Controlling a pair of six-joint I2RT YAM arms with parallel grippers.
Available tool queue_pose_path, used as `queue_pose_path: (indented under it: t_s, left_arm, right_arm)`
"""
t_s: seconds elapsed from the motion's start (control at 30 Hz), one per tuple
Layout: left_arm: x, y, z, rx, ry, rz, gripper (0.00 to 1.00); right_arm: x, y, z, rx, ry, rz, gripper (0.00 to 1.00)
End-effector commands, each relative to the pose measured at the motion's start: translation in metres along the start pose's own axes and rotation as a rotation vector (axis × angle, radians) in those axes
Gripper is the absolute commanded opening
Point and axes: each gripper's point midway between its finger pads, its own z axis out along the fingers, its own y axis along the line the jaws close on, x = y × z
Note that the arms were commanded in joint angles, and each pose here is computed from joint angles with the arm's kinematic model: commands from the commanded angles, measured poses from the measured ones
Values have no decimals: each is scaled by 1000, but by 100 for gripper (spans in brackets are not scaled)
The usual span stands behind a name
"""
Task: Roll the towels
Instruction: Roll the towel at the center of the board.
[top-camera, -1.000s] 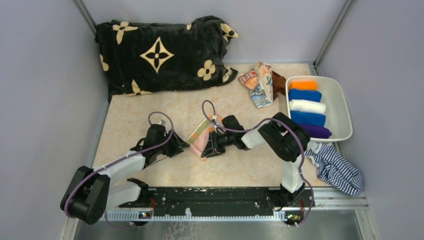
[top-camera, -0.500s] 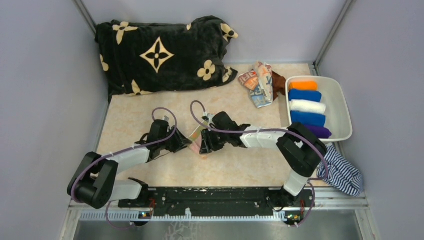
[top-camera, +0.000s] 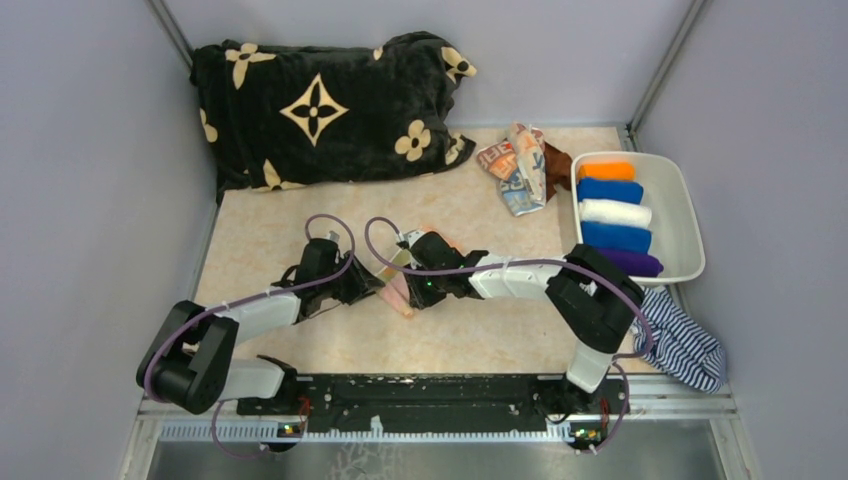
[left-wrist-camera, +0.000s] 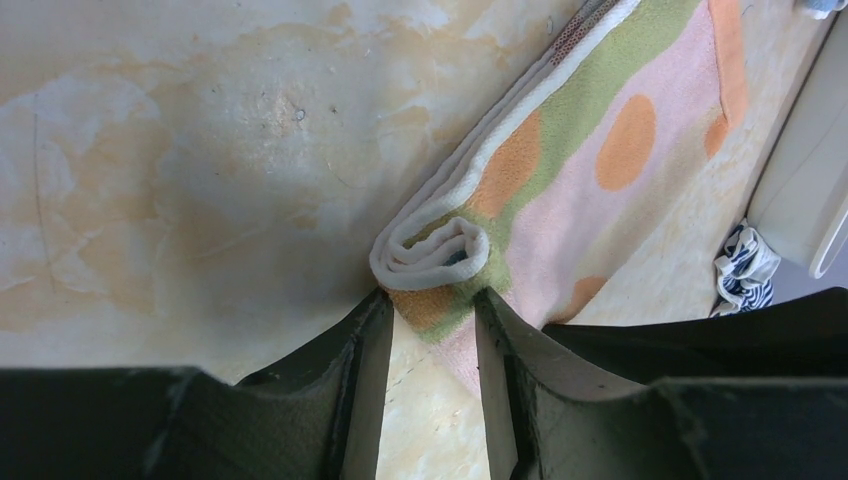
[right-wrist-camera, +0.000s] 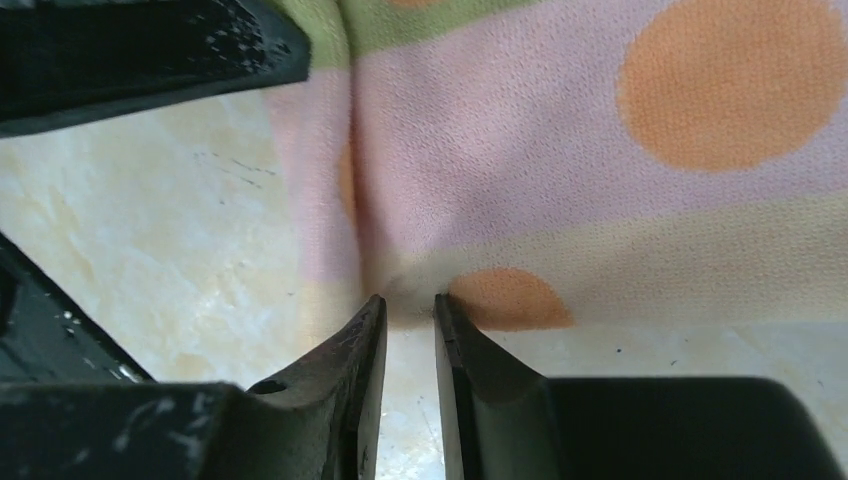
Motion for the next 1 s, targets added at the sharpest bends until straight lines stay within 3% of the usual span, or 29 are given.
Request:
queue_pose_path:
  t_s: [0.0, 0.23, 0.53, 0.97]
  left_arm:
    - [18, 38, -2, -144, 58, 1, 44]
    - [17, 38, -2, -151, 61, 7, 45]
    - [20, 40, 0, -162, 78, 9, 45]
    - [21, 42, 3, -172, 94, 14, 45]
  right_arm:
    - [-10, -2, 5, 34, -16, -37, 22]
    - [-9, -21, -1, 141, -15, -56, 18]
    - [-58, 34, -48, -99, -221, -87, 37]
    - [-33, 25, -7, -56, -94, -113, 41]
